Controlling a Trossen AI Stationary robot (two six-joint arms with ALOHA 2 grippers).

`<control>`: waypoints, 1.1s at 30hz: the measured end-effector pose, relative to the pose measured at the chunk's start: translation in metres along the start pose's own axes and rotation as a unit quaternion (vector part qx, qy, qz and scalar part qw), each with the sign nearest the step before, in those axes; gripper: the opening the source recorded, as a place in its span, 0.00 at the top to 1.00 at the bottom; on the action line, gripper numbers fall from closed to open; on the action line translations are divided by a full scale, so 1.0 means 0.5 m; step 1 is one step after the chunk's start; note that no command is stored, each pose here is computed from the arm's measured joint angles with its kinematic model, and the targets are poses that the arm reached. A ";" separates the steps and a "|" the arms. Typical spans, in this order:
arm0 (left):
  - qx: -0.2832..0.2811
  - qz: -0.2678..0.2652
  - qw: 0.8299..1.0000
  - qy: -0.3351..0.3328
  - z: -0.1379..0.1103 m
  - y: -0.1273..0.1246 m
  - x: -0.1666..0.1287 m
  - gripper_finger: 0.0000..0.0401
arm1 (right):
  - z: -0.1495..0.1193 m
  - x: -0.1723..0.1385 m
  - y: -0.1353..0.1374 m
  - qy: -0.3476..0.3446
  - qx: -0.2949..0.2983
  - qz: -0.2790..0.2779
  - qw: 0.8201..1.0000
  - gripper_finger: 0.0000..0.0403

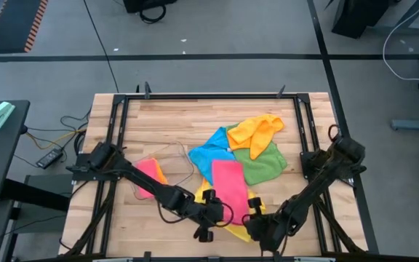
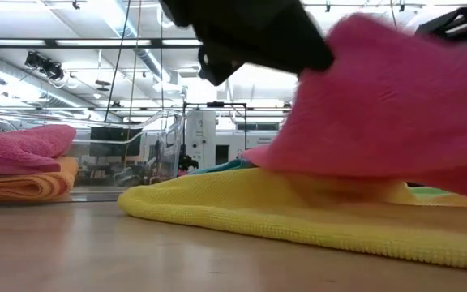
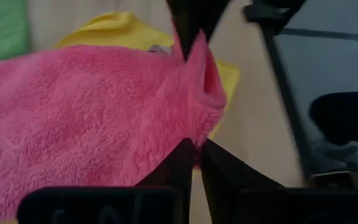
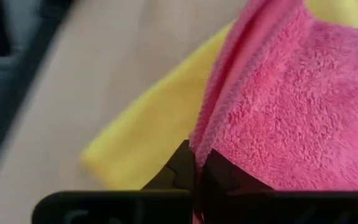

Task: Fold microfiber towels
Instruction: Fold the pink microfiber cloth

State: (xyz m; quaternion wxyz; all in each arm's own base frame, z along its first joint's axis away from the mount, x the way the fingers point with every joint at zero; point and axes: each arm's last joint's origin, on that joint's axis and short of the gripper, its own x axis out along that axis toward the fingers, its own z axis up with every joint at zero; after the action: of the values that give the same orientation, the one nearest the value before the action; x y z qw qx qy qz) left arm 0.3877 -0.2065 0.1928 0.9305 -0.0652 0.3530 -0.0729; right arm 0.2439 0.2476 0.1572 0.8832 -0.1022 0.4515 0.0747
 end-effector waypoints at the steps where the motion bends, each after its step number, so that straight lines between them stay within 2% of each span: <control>1: -0.001 -0.011 1.000 -0.002 -0.001 -0.007 -0.001 0.90 | 0.004 -0.009 0.000 0.003 0.005 0.024 1.000 0.97; 4: -0.003 -0.029 1.000 -0.011 -0.005 -0.031 -0.006 0.93 | 0.010 -0.024 0.007 0.016 0.026 0.094 0.995 0.97; 7: -0.012 -0.052 0.998 -0.032 -0.010 -0.058 -0.004 0.98 | 0.008 -0.017 0.023 0.027 0.046 0.142 0.988 0.97; 10: -0.016 -0.072 0.996 -0.048 -0.025 -0.084 0.010 0.98 | 0.008 -0.009 0.035 0.025 0.063 0.162 0.985 0.97; 14: -0.009 -0.078 0.996 -0.046 -0.042 -0.100 0.018 0.93 | 0.007 -0.015 0.046 0.029 0.072 0.187 0.979 0.97; 16: -0.004 -0.065 0.996 -0.055 -0.041 -0.102 0.017 0.90 | 0.012 -0.021 0.047 0.038 0.068 0.190 0.979 0.97; 21: 0.022 0.007 0.996 -0.088 -0.037 -0.093 0.017 0.87 | 0.047 -0.036 0.017 0.069 0.053 0.162 0.983 0.97; 28: 0.031 0.021 0.997 -0.073 -0.041 -0.086 0.019 0.91 | 0.075 -0.029 -0.055 0.124 0.030 0.122 0.984 0.97; 33: 0.053 0.030 0.998 -0.029 -0.069 -0.100 0.012 0.95 | 0.084 -0.014 -0.104 0.142 0.036 0.112 0.983 0.97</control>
State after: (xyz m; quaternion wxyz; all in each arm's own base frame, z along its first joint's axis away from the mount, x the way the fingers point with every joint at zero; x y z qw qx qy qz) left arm 0.3649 -0.2588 0.1719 0.9442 -0.0075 0.3235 -0.0616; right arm 0.2844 0.2074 0.1928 0.7992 -0.0284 0.5836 0.1414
